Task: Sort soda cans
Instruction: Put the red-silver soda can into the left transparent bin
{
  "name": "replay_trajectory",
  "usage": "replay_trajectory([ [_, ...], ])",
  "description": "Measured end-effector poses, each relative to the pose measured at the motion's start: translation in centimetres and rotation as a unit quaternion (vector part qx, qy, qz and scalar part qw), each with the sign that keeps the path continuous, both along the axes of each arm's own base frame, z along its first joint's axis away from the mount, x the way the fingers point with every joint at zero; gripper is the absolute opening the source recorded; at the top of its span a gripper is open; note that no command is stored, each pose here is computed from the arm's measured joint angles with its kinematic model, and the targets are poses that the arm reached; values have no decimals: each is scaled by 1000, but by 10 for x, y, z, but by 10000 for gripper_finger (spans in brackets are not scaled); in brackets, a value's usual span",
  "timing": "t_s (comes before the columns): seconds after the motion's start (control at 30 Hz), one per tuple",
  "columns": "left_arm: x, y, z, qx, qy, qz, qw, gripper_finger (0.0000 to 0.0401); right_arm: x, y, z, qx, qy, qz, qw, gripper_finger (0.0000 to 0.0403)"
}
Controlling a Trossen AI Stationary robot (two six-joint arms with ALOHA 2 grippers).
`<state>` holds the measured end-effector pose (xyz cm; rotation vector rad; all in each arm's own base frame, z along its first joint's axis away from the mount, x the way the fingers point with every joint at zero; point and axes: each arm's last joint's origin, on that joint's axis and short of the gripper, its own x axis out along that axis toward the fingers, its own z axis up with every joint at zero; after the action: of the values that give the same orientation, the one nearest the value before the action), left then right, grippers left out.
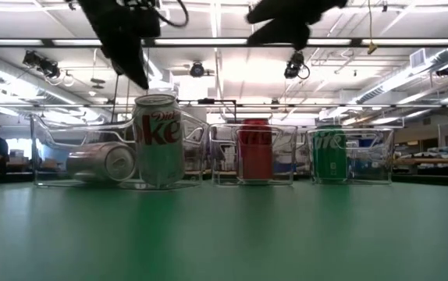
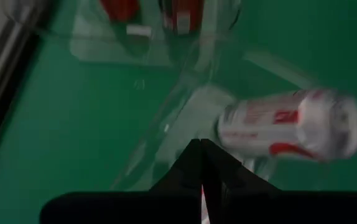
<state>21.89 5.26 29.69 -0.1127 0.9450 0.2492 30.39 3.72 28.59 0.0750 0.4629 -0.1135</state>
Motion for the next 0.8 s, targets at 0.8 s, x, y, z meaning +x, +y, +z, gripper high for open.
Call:
replay_trajectory([
  [0.8, -44, -26, -27, 62, -22, 49, 997, 1, 158, -15, -27, -26, 208, 21, 977, 247],
])
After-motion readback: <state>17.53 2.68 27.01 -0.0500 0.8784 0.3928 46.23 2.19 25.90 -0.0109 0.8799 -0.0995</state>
